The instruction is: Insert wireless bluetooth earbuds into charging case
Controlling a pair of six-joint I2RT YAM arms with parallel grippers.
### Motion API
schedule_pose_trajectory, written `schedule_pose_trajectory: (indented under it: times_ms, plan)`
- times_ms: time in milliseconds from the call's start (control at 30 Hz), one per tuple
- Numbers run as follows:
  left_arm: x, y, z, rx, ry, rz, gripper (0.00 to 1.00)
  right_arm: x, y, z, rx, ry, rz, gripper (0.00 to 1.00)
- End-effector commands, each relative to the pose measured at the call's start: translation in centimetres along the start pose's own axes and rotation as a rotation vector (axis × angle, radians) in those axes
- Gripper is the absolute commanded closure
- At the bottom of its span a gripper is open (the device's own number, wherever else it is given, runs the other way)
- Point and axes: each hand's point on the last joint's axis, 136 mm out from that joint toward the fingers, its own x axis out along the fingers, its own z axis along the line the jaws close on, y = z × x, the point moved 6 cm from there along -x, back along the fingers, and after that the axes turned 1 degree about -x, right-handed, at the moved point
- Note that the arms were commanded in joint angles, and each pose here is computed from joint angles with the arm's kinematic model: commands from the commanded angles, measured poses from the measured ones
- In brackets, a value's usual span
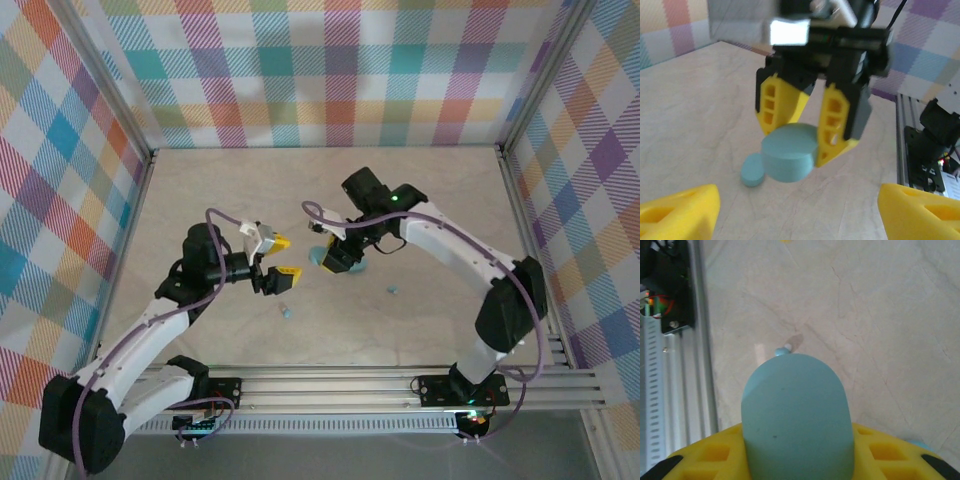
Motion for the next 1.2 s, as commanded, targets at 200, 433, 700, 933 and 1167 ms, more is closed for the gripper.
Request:
schedule_pose_trajectory:
  times_ms: [200, 433, 700, 933, 1167]
  plan:
    - [2.1, -2.5, -1.6, 0.179, 0.229, 0.000, 0.27, -2.7, -0.3, 3.1, -0.080, -0.044, -0.110, 0.70]
    - [3.6, -2.7, -1.6, 0.163, 0.272, 0.026, 0.32, -3.1, -0.2, 3.4, -0.106, -0.031, -0.120, 0.72]
    - [4.4, -2.4, -0.8, 0.108, 0.248, 0.047, 0.32, -3.5, -0.3, 3.5, -0.140, 0.002, -0.148, 0.72]
    - [4.7, -2.3, -0.5, 0.052, 0.224, 0.034, 0.31, -3.5, -0.3, 3.5, -0.159, 0.008, -0.156, 0.72]
    - [4.9, -1.6, -0.8, 0.041, 0.234, 0.050, 0.33, -3.5, -0.4, 3.4, -0.167, 0.012, -0.159, 0.73]
